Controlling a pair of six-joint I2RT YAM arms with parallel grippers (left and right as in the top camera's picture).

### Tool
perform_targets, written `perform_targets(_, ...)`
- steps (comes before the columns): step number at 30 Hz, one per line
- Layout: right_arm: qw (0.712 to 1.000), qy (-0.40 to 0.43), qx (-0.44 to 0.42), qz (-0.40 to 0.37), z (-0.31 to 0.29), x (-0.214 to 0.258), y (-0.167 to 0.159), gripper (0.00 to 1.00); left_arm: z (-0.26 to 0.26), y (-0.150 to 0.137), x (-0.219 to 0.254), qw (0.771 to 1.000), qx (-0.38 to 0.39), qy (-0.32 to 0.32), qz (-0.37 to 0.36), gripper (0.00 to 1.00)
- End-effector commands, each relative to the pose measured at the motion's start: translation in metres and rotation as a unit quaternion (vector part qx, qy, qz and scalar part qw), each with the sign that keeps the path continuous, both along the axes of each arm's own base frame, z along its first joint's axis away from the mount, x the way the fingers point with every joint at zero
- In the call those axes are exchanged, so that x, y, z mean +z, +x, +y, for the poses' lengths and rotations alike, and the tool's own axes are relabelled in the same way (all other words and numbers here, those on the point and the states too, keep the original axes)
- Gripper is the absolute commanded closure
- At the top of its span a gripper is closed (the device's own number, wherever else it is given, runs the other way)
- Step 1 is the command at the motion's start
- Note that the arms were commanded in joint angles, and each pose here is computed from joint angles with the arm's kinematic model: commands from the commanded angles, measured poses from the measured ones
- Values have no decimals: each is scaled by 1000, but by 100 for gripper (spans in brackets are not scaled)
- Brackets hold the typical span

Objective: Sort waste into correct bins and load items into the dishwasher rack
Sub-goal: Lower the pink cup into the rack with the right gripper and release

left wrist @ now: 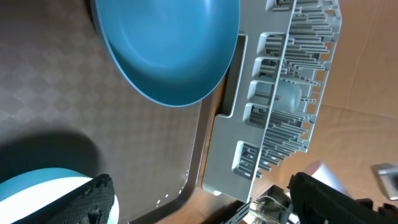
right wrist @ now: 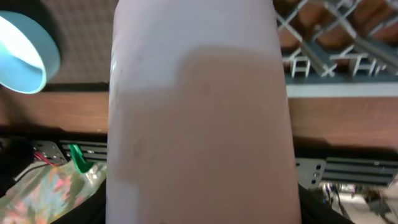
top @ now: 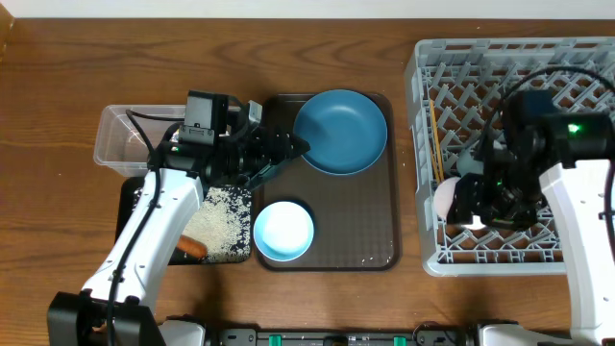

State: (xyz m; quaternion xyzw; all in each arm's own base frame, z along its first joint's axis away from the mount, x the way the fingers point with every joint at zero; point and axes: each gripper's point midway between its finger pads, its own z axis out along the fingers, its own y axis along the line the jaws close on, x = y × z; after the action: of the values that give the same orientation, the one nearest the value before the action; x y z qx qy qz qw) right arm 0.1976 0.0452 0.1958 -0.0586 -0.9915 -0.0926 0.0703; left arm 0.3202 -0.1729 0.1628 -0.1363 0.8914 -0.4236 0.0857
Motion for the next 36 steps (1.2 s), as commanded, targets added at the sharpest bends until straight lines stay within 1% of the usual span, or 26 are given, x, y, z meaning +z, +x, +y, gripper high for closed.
perform_targets(1, 999, -18, -22, 19, -6, -8, -8, 81, 2, 1, -1, 1000, 1, 3, -2, 6)
perform_targets(6, 996, -62, -52, 32, -23, -14, -11, 80, 2, 0, -1, 1000, 1, 3, -2, 5)
perform_targets(13, 993, -70, -87, 35, -38, -15, -11, 87, 2, 1, -1, 1000, 1, 3, -2, 4)
perform_targets(16, 991, -93, -94, 37, -45, -16, -12, 85, 2, 1, -1, 1000, 1, 3, -2, 4)
perform_targets(24, 991, -95, -95, 23, -46, -18, -5, 85, 2, 0, -1, 1000, 1, 3, -2, 4)
perform_targets(29, 992, -86, -97, 10, -44, -28, 3, 83, 2, 0, -1, 1000, 1, 3, -2, 4)
perform_targets(36, 992, -80, -96, 23, -42, -37, 7, 83, 2, 1, -1, 1000, 1, 3, -2, 3)
